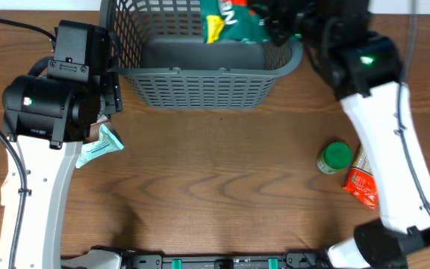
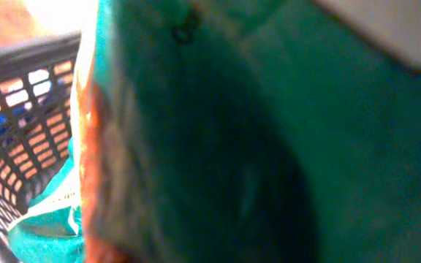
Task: Pack container
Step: 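Carry the coffee pouch into the basket and release it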
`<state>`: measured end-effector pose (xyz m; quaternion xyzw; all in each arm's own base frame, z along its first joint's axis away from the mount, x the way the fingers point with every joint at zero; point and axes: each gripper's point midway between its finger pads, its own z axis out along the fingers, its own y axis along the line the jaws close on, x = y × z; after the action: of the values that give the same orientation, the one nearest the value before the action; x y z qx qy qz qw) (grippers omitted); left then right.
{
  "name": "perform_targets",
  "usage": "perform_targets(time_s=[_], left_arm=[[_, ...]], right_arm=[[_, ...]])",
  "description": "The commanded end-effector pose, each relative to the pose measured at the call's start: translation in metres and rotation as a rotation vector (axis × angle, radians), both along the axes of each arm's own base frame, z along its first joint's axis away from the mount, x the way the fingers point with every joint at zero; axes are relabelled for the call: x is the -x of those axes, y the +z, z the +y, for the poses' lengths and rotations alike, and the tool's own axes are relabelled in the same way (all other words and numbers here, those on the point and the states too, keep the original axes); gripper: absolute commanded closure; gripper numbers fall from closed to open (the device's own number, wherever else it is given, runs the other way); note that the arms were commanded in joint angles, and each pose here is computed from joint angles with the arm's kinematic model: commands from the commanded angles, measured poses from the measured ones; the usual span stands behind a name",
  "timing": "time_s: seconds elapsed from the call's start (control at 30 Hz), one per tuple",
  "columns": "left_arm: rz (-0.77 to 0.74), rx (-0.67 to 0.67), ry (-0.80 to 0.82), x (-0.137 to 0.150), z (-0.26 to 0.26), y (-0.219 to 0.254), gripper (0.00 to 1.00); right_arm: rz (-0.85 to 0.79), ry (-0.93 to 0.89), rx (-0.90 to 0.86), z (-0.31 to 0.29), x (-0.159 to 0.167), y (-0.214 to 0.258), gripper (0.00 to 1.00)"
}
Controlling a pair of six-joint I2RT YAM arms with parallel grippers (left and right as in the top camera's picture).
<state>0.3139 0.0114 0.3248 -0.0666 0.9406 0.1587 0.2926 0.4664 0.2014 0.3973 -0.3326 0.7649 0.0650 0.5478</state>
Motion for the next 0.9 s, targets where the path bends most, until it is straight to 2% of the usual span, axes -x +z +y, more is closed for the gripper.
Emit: perform_targets(time_s=[0.0, 0.13, 0.3, 0.53, 0.57, 0.6, 0.67, 0.7, 0.73, 0.77, 0.87], left_arm=[[-0.007, -0.004, 0.013, 0.002, 0.003, 0.003, 0.16], [-0.006, -0.005, 0.013, 0.002, 0.003, 0.002, 0.16], [-0.004, -0.005, 0.013, 0.002, 0.003, 0.002, 0.16], [-0.004, -0.005, 0.013, 0.002, 0.003, 0.002, 0.16], [-0.004, -0.005, 0.013, 0.002, 0.003, 0.002, 0.16], [-0.004, -0.005, 0.013, 0.002, 0.003, 0.002, 0.16], [-0.004, -0.005, 0.013, 0.002, 0.003, 0.002, 0.16], [-0.004, -0.005, 0.013, 0.002, 0.003, 0.002, 0.16], [-0.004, -0.005, 0.013, 0.002, 0.003, 0.002, 0.16], [-0.004, -0.005, 0.013, 0.002, 0.003, 0.002, 0.16], [-0.004, -0.005, 0.013, 0.002, 0.003, 0.002, 0.16]], right_arm=[[0.004, 0.007, 0.054, 0.008, -0.025, -0.024, 0.99], [0.106, 0.022, 0.089, 0.02, -0.046, -0.08, 0.99], [0.224, 0.088, 0.094, 0.038, -0.054, -0.137, 0.99], [0.319, 0.097, 0.128, 0.044, -0.055, -0.18, 0.98], [0.323, 0.097, 0.129, 0.044, -0.055, -0.181, 0.92], [0.327, 0.097, 0.131, 0.044, -0.054, -0.182, 0.76], [0.332, 0.097, 0.132, 0.043, -0.054, -0.183, 0.59], [0.332, 0.097, 0.133, 0.043, -0.053, -0.183, 0.46], [0.333, 0.097, 0.133, 0.043, -0.053, -0.183, 0.25], [0.334, 0.097, 0.133, 0.043, -0.053, -0.183, 0.18], [0.336, 0.097, 0.132, 0.043, -0.053, -0.184, 0.15]])
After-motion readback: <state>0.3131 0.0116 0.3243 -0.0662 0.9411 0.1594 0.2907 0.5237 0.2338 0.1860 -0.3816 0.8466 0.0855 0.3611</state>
